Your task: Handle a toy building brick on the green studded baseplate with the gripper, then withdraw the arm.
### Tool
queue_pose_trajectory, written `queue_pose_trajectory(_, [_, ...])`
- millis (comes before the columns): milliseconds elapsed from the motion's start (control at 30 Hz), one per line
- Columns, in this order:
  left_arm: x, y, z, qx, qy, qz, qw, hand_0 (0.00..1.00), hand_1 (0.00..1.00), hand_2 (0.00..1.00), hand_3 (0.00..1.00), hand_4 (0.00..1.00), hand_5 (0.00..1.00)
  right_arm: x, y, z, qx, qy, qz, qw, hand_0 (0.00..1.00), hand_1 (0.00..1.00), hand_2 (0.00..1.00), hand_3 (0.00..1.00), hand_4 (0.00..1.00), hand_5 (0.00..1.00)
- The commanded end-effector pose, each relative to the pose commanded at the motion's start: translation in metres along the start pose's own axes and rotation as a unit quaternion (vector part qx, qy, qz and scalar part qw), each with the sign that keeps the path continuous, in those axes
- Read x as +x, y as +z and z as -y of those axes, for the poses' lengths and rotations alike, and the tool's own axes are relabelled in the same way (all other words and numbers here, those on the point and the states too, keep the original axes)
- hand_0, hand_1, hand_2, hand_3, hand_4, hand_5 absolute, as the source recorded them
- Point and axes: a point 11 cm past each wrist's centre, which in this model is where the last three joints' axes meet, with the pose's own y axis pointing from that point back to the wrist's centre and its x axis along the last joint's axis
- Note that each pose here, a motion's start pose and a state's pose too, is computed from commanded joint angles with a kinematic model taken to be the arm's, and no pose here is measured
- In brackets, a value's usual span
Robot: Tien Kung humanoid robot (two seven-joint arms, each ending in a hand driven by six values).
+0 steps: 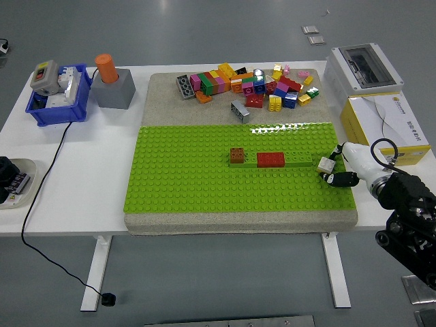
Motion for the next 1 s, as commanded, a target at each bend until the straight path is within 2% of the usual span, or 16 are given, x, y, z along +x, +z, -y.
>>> queue_pose_trajectory(100, [-0.0002, 0.0001, 0.0, 0.0, 0.0, 0.0, 1.0, 0.652, 0.61, 0.587, 0.623, 0.644, 0.158, -0.0011, 0.0005, 0.0002, 0.0, 0.0, 0.0, 1.0, 0.741, 0.714, 0.742, 0.555, 0.74, 0.373])
queue_pose_trajectory(133, [-0.0003, 0.0, 0.0, 0.0, 0.0, 0.0, 1.0, 0.652, 0.61, 0.587, 0.624, 0.644, 0.159, -0.0015, 0.0007, 0.0003, 0.0, 0.0, 0.0, 1.0, 0.74, 0.708, 0.727, 0.535, 0.604, 0.267])
queue_pose_trajectory(300, [-0.001, 0.0, -0.0001, 0.0, -0.001, 0.0, 1.0, 0.652, 0.61, 0.587, 0.624, 0.644, 0.159, -0.0032, 0.0019, 0.0004, 0.0, 0.001, -0.003, 1.0, 0.74, 0.708, 0.727, 0.535, 0.604, 0.267])
queue_pose_trajectory(333, [-0.001, 0.0, -0.0001, 0.0, -0.001, 0.0, 1.0, 0.652, 0.61, 0.587, 0.624, 0.644, 0.159, -0.0032, 0.0022, 0.0005, 0.0, 0.001, -0.004, 1.0, 0.736, 0.705, 0.72, 0.522, 0.554, 0.24])
queue_pose_trajectory(700, [-0.0014, 0.0, -0.0001, 0.0, -0.001, 0.0, 1.0, 0.652, 0.61, 0.587, 0.624, 0.645, 0.158, -0.0012, 0.0017, 0.0004, 0.004, 0.008, -0.011, 1.0, 0.737, 0.704, 0.718, 0.497, 0.573, 0.266])
queue_pose_trajectory(733, [-0.0015, 0.0001, -0.0001, 0.0, -0.001, 0.0, 1.0, 0.652, 0.61, 0.587, 0.624, 0.645, 0.159, -0.0011, 0.0019, 0.0004, 0.004, 0.008, -0.011, 1.0, 0.737, 0.703, 0.717, 0.488, 0.6, 0.283])
queue_pose_trajectory(1000, [-0.0016, 0.0003, -0.0001, 0.0, -0.001, 0.0, 1.0, 0.652, 0.61, 0.587, 0.624, 0.645, 0.16, 0.0049, 0.0015, 0.0017, 0.012, 0.015, -0.023, 1.0, 0.737, 0.702, 0.717, 0.488, 0.599, 0.277])
